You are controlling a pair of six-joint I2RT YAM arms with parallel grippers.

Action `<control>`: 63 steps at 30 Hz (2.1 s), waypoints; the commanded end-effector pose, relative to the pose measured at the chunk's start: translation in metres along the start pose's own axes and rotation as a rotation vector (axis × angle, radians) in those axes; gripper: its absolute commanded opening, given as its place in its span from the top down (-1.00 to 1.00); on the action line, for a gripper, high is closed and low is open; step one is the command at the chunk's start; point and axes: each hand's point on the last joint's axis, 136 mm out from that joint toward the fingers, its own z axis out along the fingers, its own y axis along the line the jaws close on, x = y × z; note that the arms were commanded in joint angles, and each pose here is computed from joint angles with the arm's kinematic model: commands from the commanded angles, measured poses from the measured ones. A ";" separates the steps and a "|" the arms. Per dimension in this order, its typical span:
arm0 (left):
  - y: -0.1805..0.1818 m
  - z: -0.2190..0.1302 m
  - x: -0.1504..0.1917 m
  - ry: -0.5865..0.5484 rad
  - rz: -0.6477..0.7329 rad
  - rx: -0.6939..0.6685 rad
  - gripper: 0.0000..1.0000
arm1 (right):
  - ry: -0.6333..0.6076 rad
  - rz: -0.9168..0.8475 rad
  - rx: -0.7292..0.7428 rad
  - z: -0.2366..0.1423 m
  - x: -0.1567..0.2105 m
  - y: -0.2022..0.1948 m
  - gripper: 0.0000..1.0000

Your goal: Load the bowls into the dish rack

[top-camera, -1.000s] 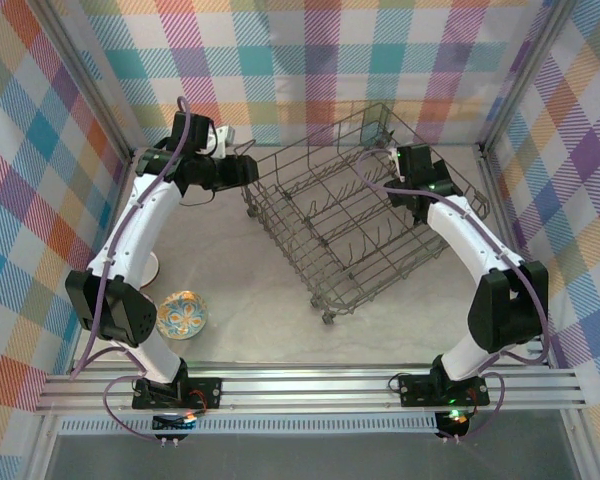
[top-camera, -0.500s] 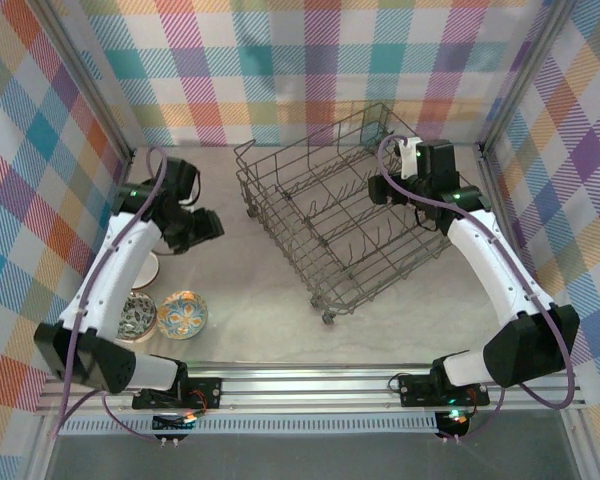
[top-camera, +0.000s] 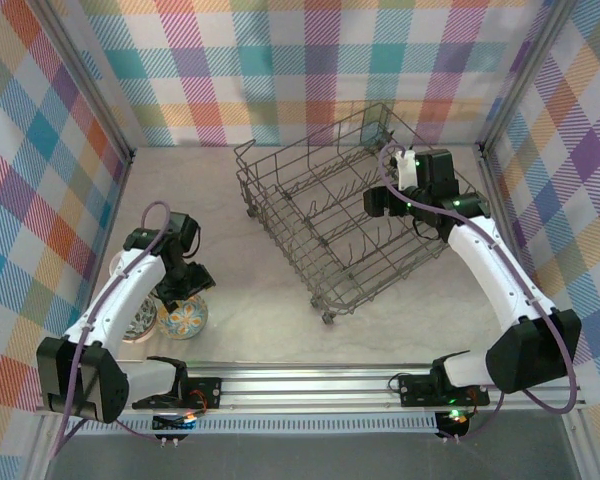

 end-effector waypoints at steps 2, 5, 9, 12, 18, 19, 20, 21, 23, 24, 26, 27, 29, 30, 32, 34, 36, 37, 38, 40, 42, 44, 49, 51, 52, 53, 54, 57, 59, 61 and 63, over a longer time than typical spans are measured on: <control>-0.005 0.015 -0.019 -0.006 -0.110 0.036 -0.45 | -0.012 0.000 -0.050 0.006 -0.010 0.012 -0.86; -0.008 0.024 -0.022 0.039 -0.141 0.045 -0.45 | -0.016 0.017 -0.044 0.010 -0.006 0.010 -0.85; -0.009 0.033 -0.026 0.052 -0.151 0.037 -0.38 | 0.004 0.032 -0.057 0.017 -0.002 0.010 -0.85; -0.011 0.039 -0.027 0.069 -0.154 0.032 -0.32 | 0.013 0.029 -0.066 0.019 -0.004 0.012 -0.85; -0.007 0.048 -0.026 0.102 -0.133 -0.011 -0.17 | 0.003 0.031 -0.063 0.021 -0.005 0.012 -0.86; -0.007 0.049 -0.026 0.105 -0.133 -0.011 -0.14 | 0.006 0.032 -0.063 0.022 -0.005 0.011 -0.86; -0.007 0.050 -0.025 0.106 -0.131 -0.011 -0.11 | 0.010 0.034 -0.061 0.023 -0.004 0.011 -0.86; -0.007 0.050 -0.025 0.108 -0.130 -0.011 -0.09 | 0.013 0.033 -0.063 0.024 -0.003 0.011 -0.86; -0.008 0.051 -0.026 0.109 -0.129 -0.008 -0.03 | 0.018 0.035 -0.060 0.026 -0.001 0.010 -0.86; -0.008 0.051 -0.025 0.111 -0.124 -0.008 0.03 | 0.018 0.035 -0.060 0.027 -0.001 0.010 -0.86; -0.009 0.051 -0.025 0.115 -0.121 -0.005 0.13 | 0.021 0.035 -0.062 0.029 0.000 0.010 -0.86; -0.009 0.052 -0.024 0.117 -0.120 -0.003 0.17 | 0.023 0.036 -0.063 0.030 0.001 0.010 -0.86; -0.008 0.052 -0.023 0.121 -0.118 -0.005 0.25 | 0.027 0.037 -0.064 0.032 0.001 0.010 -0.86; -0.008 0.053 -0.023 0.122 -0.116 -0.007 0.29 | 0.026 0.037 -0.068 0.032 0.000 0.011 -0.86; -0.007 0.053 -0.022 0.124 -0.114 -0.008 0.33 | 0.027 0.037 -0.070 0.033 0.001 0.011 -0.86; -0.007 0.053 -0.021 0.125 -0.112 -0.007 0.36 | 0.025 0.037 -0.070 0.032 0.000 0.011 -0.86; -0.007 0.052 -0.020 0.125 -0.112 -0.001 0.44 | 0.028 0.039 -0.073 0.033 0.001 0.012 -0.86; -0.007 0.052 -0.020 0.125 -0.111 0.001 0.47 | 0.027 0.039 -0.075 0.033 0.001 0.012 -0.86; -0.007 0.052 -0.020 0.125 -0.112 0.004 0.48 | 0.027 0.040 -0.075 0.033 0.001 0.012 -0.86; -0.008 0.051 -0.019 0.124 -0.112 0.011 0.55 | 0.028 0.043 -0.078 0.033 0.002 0.012 -0.86; -0.009 0.050 -0.019 0.123 -0.113 0.020 0.59 | 0.026 0.047 -0.079 0.033 0.002 0.012 -0.86; -0.011 0.049 -0.019 0.125 -0.113 0.030 0.63 | 0.027 0.048 -0.081 0.033 0.003 0.012 -0.86; -0.015 0.043 -0.019 0.120 -0.112 0.055 0.72 | 0.027 0.052 -0.084 0.033 0.004 0.013 -0.86; -0.016 0.040 -0.020 0.115 -0.112 0.064 0.79 | 0.030 0.053 -0.086 0.034 0.005 0.013 -0.86; -0.017 0.039 -0.021 0.114 -0.112 0.071 0.81 | 0.029 0.054 -0.087 0.034 0.005 0.013 -0.86; -0.018 0.038 -0.021 0.113 -0.114 0.074 0.81 | 0.029 0.055 -0.088 0.034 0.005 0.014 -0.86; -0.018 0.038 -0.020 0.115 -0.114 0.078 0.82 | 0.028 0.055 -0.090 0.033 0.005 0.014 -0.86; -0.022 0.035 -0.020 0.117 -0.116 0.097 0.86 | 0.031 0.060 -0.092 0.034 0.006 0.014 -0.86; -0.024 0.032 -0.021 0.113 -0.119 0.111 0.90 | 0.032 0.061 -0.093 0.035 0.007 0.014 -0.86; -0.026 0.028 -0.023 0.103 -0.120 0.125 0.91 | 0.032 0.063 -0.094 0.035 0.007 0.014 -0.86; -0.028 0.025 -0.025 0.095 -0.121 0.135 0.94 | 0.031 0.063 -0.098 0.035 0.007 0.015 -0.86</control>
